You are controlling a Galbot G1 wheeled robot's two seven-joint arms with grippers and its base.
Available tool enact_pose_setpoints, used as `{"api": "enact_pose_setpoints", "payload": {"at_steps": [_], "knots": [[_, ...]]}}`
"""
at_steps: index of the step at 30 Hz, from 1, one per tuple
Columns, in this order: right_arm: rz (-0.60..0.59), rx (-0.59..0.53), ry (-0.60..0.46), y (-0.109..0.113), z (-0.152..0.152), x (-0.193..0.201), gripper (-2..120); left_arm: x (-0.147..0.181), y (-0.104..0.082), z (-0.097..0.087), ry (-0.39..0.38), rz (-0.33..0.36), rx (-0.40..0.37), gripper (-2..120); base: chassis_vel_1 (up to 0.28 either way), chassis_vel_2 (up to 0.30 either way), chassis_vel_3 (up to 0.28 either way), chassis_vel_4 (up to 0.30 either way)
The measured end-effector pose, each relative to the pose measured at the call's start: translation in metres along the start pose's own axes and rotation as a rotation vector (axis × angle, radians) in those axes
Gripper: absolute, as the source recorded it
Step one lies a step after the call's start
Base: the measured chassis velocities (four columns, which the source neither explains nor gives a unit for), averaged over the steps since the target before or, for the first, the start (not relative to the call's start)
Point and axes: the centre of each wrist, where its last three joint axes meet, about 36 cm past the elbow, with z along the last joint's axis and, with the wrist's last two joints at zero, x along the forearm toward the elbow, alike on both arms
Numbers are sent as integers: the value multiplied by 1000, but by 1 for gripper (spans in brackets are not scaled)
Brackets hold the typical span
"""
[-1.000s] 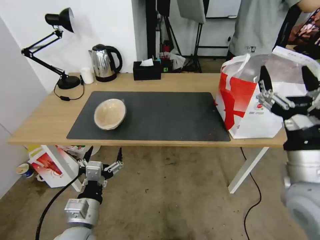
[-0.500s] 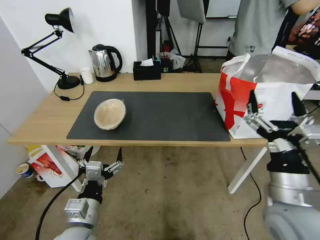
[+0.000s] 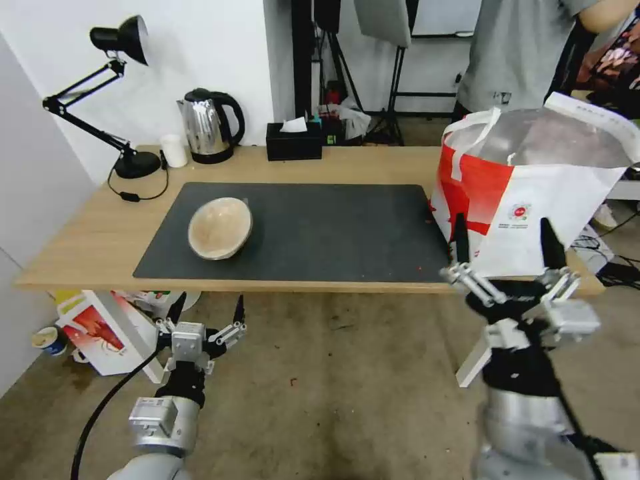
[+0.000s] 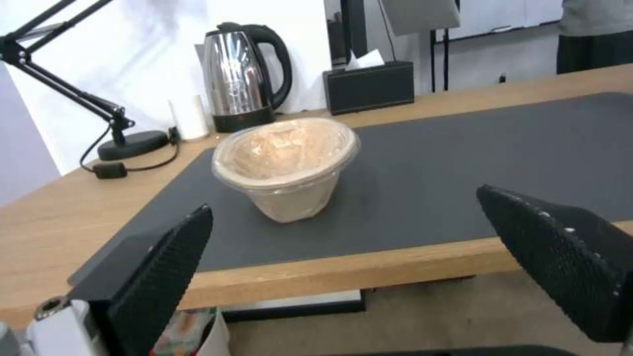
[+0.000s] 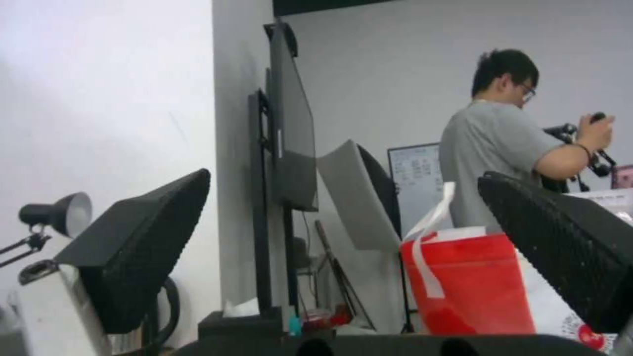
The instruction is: Pick up the trash from the table and place it into the takeout bag.
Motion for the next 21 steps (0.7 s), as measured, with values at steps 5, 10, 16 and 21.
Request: {"api": "enact_pose_setpoints", "payload": {"at_steps": [5, 10, 16, 21], "knots": [[-25, 27, -33, -1, 14, 8, 100, 0, 0, 0, 0, 0, 0, 100, 0, 0, 0, 0], [-31, 29, -33, -1, 21, 19, 100, 0, 0, 0, 0, 0, 0, 100, 0, 0, 0, 0], [-42, 29, -44, 6, 30, 38, 100, 0, 0, 0, 0, 0, 0, 100, 0, 0, 0, 0], [-44, 36, -52, 6, 31, 44, 100, 0, 0, 0, 0, 0, 0, 100, 0, 0, 0, 0]]}}
